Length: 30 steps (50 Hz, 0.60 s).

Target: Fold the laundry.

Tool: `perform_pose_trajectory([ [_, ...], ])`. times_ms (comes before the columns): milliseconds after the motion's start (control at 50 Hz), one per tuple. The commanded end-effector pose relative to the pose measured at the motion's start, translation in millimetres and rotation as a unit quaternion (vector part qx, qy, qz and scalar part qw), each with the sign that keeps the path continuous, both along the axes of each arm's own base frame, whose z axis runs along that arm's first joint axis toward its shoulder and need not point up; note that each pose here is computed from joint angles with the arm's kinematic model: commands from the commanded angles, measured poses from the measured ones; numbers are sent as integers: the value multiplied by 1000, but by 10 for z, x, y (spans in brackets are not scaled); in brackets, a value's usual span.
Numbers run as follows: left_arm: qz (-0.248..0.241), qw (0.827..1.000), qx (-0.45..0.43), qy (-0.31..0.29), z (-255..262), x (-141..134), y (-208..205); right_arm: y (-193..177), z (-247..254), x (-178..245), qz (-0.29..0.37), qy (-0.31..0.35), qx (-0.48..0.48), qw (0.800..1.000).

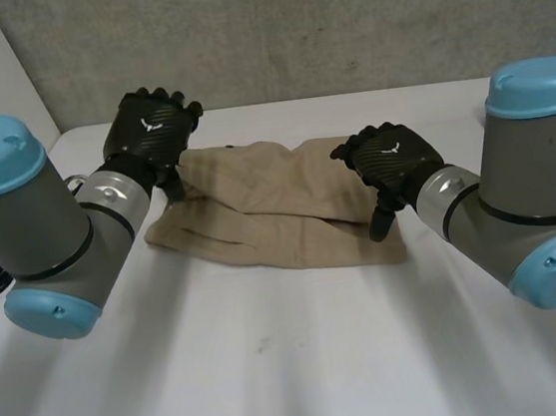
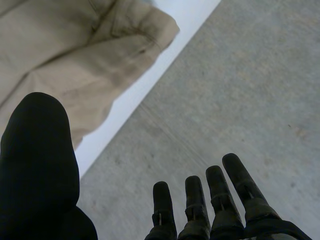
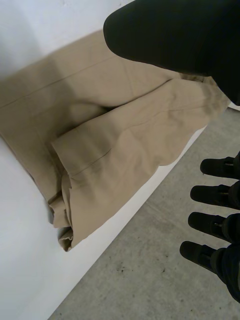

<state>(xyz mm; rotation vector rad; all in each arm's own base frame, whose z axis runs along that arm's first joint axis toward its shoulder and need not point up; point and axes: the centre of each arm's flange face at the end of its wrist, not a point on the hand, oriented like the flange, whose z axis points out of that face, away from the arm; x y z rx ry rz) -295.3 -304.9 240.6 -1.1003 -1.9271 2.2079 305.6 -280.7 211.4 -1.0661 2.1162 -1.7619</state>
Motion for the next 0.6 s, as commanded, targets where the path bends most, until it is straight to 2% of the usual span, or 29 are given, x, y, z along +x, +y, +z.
perform_pose_trajectory([
  [20, 3, 997, 61, -40, -274, 105, -225, -33, -99, 13, -2, 6, 6, 1000],
  [100, 0, 991, 113, -67, -494, 237, -380, -42, -163, 24, 0, 12, 10, 1000],
  [180, -44, 983, 162, -74, -723, 366, -521, -38, -252, 41, 5, 25, 15, 1000],
  [280, -72, 978, 181, -71, -838, 439, -634, -32, -316, 60, 9, 36, 13, 999],
  [360, -59, 978, 186, -79, -953, 476, -731, -32, -355, 73, 9, 41, 11, 999],
  [500, -7, 977, 182, -111, -1127, 563, -887, -1, -403, 99, 14, 50, 10, 999],
  [600, 4, 976, 170, -134, -1159, 538, -911, 6, -414, 107, 15, 51, 8, 999],
])
